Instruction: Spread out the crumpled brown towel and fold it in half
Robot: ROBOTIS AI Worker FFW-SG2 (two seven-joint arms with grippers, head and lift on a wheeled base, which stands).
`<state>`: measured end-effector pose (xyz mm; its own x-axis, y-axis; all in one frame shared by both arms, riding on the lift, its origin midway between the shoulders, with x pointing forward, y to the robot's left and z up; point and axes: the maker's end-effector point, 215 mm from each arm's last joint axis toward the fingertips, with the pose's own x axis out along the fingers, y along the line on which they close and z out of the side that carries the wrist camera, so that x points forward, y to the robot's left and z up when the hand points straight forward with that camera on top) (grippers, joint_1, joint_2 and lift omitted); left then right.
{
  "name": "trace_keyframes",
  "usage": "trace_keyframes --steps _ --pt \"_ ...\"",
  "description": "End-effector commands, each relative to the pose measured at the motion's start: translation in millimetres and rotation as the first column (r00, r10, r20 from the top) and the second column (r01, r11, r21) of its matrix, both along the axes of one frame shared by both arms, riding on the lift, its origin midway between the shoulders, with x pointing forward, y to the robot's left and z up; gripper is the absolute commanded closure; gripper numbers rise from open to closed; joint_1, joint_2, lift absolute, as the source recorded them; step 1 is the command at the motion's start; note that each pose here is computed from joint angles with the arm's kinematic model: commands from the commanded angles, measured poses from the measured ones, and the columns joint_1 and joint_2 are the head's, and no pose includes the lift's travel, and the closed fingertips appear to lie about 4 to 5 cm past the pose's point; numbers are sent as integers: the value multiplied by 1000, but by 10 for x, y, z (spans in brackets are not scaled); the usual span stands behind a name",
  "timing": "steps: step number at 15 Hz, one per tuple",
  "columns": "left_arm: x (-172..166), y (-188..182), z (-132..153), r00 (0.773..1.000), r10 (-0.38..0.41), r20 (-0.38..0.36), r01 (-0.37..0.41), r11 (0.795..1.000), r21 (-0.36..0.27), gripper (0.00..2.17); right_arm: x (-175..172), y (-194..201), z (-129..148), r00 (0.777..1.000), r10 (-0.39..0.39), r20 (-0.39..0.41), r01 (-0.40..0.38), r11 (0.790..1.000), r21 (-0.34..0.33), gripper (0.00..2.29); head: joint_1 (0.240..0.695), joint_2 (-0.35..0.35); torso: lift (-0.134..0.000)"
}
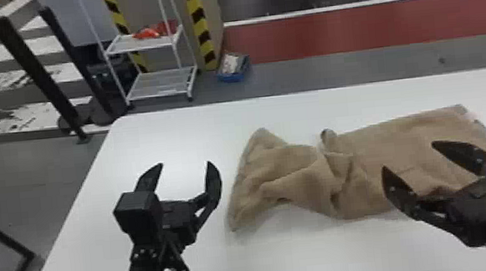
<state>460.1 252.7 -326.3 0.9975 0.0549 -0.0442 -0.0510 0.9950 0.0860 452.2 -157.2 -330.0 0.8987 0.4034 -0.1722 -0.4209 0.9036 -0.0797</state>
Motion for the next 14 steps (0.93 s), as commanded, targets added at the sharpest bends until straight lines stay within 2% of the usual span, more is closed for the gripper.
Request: trace_keyframes --steps 1,2,4,6,9,11,14 --pt "-16 -48 -10 1000 -5 4 5 1000 -6 87 -21 -523 -50 997 -74 -5 74 997 8 90 695 147 -125" --pt "-23 -74 -5 1000 -9 8 9 1000 -9 87 -44 -738 -89 995 -99 -11 99 995 8 97 695 96 -125" --pt "-61 -153 -69 1000 -29 -6 29 999 -14 87 -102 -1116 -161 989 -147 -14 147 989 4 151 695 48 -125" --pt "-134 -245 -131 998 -56 -17 56 998 -23 83 -185 -1341 -231 985 -174 -15 174 985 6 164 695 -23 -125" --pt "-258 -367 -251 997 -76 -27 75 996 -38 83 -305 -1553 -280 979 -205 6 205 979 4 167 695 -82 -125" --pt "-303 -367 -282 997 -72 -11 71 996 -46 83 -344 -1788 -188 968 -244 53 241 969 51 134 695 -109 -125" --pt "-376 -385 -350 996 -82 -17 81 996 -47 90 -448 -2178 -309 955 -293 45 291 955 52 194 695 -163 -125"
